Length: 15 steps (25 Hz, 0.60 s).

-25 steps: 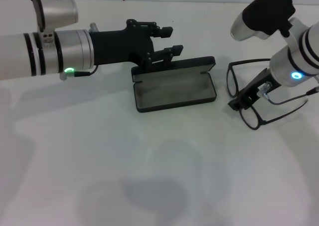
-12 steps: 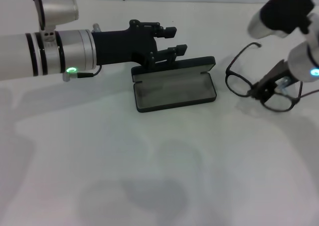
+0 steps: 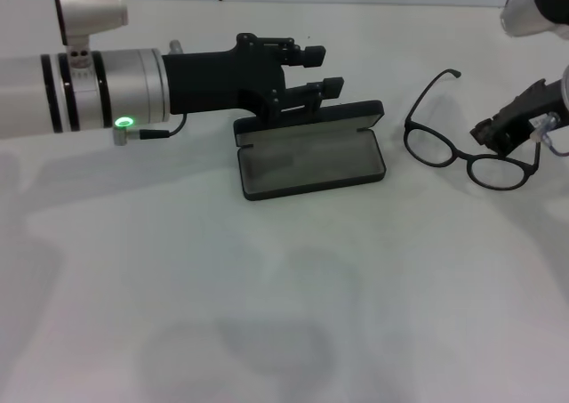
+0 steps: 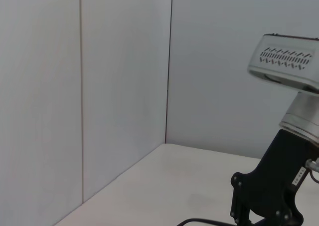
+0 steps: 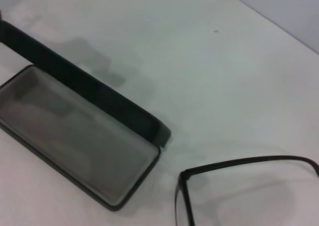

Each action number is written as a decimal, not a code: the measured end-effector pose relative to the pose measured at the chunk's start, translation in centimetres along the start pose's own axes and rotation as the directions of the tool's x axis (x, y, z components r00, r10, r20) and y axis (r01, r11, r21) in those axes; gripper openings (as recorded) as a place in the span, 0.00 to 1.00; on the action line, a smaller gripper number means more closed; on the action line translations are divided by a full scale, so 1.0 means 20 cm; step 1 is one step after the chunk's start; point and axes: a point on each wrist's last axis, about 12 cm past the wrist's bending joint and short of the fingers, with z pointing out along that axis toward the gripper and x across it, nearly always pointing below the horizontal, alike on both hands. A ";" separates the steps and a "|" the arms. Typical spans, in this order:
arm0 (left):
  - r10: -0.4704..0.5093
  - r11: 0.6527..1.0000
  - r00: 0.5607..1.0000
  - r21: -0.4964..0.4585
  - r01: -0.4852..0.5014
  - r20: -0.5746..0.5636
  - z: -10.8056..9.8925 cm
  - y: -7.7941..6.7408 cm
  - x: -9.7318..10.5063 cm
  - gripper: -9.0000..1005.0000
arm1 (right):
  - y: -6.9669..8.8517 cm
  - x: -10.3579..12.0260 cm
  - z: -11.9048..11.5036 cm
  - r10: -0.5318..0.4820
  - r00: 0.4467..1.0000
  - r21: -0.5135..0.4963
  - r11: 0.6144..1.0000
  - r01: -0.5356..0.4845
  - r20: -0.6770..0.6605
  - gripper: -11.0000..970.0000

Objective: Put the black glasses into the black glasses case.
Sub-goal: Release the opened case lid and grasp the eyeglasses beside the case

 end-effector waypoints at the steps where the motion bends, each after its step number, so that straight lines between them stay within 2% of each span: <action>1: 0.003 1.000 1.000 0.001 -0.003 0.001 0.00 0.00 0.00 0.48 | 0.00 0.00 0.00 0.001 1.000 -0.005 1.000 -0.001 -0.006 0.05; 8: 0.009 1.000 1.000 -0.005 -0.009 -0.005 0.00 0.01 0.00 0.48 | 0.03 -0.05 -0.02 -0.030 0.999 -0.035 0.999 0.029 -0.034 0.07; 15: 0.012 1.000 1.000 -0.007 -0.012 -0.008 0.00 0.01 0.00 0.48 | 0.06 -0.05 0.00 -0.065 0.995 -0.062 0.996 0.060 -0.075 0.29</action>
